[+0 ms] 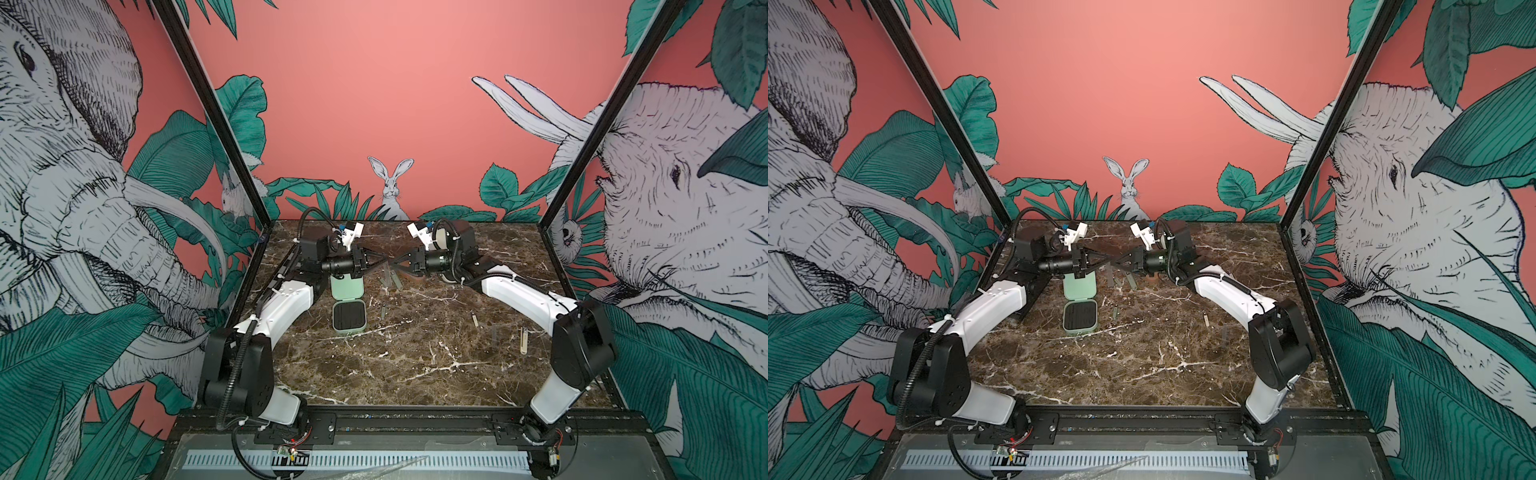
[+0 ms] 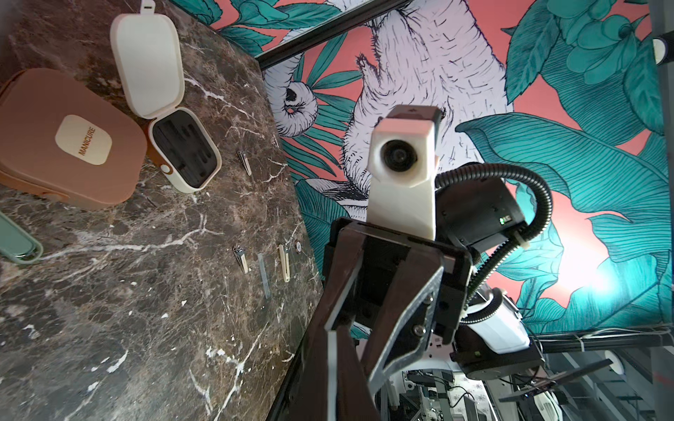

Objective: Organize nail clipper sets
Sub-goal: Pick up the component of the nail clipper set from the center of the board.

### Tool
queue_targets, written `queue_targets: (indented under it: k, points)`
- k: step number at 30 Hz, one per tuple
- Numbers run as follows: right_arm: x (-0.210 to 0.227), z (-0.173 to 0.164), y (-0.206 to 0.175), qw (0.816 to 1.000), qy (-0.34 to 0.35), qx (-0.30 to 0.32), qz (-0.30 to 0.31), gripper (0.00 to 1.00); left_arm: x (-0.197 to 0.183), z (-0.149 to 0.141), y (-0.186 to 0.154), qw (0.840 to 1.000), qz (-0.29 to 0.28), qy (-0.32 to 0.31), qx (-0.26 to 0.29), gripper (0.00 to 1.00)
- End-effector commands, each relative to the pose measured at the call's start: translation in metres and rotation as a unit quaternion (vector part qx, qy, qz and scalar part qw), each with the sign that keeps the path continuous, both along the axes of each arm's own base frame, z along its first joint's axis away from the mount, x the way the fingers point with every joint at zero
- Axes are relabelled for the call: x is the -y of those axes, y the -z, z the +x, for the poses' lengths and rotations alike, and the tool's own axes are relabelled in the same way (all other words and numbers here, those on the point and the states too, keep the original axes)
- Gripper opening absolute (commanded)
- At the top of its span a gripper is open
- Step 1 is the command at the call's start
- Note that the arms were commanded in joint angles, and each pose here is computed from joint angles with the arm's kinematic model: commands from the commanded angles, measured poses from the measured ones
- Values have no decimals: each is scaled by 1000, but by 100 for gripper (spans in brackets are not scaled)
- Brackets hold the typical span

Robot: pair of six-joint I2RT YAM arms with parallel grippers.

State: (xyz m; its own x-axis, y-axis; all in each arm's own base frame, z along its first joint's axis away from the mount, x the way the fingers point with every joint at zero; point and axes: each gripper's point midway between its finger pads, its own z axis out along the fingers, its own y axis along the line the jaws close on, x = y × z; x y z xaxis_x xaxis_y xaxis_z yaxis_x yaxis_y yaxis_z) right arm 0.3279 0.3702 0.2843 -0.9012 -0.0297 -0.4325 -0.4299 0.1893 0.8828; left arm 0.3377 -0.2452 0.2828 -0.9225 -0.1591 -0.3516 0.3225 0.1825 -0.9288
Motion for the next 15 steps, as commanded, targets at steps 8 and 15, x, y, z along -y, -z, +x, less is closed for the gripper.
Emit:
queue_targets:
  k: [8,15]
  points:
    - [-4,-3,-22,999,-18,19,43,23,0,-7,-30,999,-36,13,20,0]
    - [-5,-3,-25,998,-22,20,50,21,0,-7,-37,999,-45,12,21,0]
